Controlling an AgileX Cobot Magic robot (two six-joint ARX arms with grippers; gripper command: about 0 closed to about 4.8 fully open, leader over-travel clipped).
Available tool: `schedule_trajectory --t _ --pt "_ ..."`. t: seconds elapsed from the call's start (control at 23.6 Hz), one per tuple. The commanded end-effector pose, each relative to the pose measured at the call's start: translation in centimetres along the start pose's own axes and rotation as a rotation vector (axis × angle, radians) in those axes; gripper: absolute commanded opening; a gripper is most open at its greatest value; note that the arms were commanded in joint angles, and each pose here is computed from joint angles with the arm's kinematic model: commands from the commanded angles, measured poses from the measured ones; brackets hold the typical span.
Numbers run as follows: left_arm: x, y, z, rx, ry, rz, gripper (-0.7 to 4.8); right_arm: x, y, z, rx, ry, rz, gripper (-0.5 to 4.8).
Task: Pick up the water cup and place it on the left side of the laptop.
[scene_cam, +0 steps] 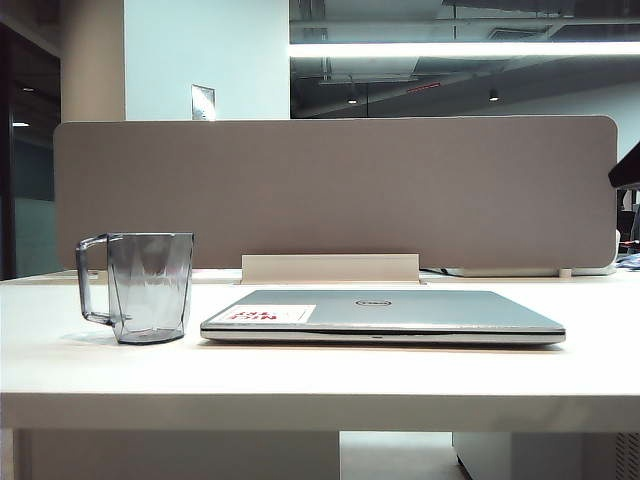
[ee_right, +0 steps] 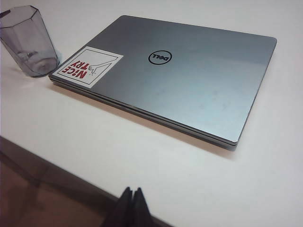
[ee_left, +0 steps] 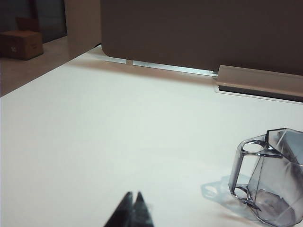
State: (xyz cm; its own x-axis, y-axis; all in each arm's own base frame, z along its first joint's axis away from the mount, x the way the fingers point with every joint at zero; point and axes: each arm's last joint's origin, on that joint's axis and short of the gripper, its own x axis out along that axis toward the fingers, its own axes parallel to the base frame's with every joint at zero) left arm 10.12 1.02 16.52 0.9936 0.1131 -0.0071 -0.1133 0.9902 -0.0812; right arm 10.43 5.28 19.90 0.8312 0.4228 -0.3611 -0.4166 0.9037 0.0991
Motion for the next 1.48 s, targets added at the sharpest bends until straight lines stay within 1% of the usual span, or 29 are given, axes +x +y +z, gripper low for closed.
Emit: schedule_trajectory --t 0.04,0.25,0.3,0.42,0.51,1.23,1.31,1.4,1.48 --pt "-0.3 -0.1 -0.1 0.004 0.006 -0.018 -0.06 0.0 0.0 0.2 0.002 -0.013 -0.003 -0.08" --pt "-0.5 -0.2 -0.8 0.010 0.077 -0.029 -0.06 0.0 0.0 0.2 0.002 -0.011 -0.003 -0.08" --pt "-0.5 -0.3 -0.9 0.027 0.087 -0.044 -0.06 0.0 0.0 0.2 0.002 -0.011 -0.003 -0.08" --pt "-0.5 -0.5 -0.9 0.030 0.089 -0.069 -0.06 0.0 0.0 0.2 0.002 -0.012 -0.003 -0.08" --pt "-0.5 -0.5 -0.9 -0.001 0.091 -0.067 -0.06 0.0 0.0 0.2 0.002 -0.011 -0.003 -0.08" --pt "-0.5 -0.5 -0.9 -0.001 0.091 -0.066 -0.06 0.0 0.0 0.2 -0.004 -0.013 -0.005 -0.08" --pt "-0.5 -0.5 -0.9 -0.001 0.091 -0.066 -0.06 -0.1 -0.3 0.2 -0.026 -0.019 -0.023 -0.08" --pt "-0.5 -0.5 -0.9 -0.001 0.091 -0.066 -0.06 -0.6 -1.4 0.5 0.029 -0.078 -0.112 -0.08" --pt "-0.5 -0.5 -0.9 -0.001 0.091 -0.066 -0.06 -0.9 -2.1 0.6 0.053 -0.151 -0.167 -0.08"
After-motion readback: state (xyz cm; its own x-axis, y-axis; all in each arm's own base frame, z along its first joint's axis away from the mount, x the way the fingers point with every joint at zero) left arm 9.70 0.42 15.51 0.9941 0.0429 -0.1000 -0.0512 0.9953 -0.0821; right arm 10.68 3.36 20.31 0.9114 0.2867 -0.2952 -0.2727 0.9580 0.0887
